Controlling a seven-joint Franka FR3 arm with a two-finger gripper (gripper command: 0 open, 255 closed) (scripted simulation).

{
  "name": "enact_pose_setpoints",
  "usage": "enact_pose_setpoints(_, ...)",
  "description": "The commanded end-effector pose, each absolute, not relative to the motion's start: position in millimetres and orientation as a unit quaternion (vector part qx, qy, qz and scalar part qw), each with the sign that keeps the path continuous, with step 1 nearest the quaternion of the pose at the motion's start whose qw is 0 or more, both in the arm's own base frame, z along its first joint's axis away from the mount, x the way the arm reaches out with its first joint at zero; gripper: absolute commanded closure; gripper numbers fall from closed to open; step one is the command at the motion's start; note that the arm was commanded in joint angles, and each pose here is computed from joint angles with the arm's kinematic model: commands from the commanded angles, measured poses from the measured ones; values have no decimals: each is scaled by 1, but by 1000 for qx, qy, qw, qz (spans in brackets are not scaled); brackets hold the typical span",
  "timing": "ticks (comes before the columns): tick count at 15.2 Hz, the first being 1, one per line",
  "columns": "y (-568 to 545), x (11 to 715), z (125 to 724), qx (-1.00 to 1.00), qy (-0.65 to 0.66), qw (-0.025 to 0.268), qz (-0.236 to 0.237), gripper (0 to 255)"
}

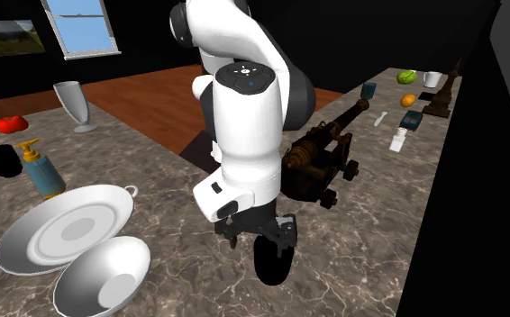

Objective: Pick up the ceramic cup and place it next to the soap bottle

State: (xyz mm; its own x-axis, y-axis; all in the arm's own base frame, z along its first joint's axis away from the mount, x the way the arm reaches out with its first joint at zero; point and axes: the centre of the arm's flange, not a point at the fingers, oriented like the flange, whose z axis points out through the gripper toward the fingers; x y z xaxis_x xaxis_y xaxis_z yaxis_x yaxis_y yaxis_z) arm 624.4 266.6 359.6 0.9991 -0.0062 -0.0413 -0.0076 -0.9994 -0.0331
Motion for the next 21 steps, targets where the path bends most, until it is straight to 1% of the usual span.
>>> enact_pose_setpoints(1,267,624,359,-1000,3,17,20,0)
enact_pose_setpoints(4,267,624,359,-1000,3,17,21,0)
enact_pose_setpoints(5,267,624,359,-1000,3,17,21,255)
enact_pose_setpoints(14,267,624,359,-1000,3,17,20,255)
enact_pose_setpoints(21,267,624,396,-1000,3,17,20,255)
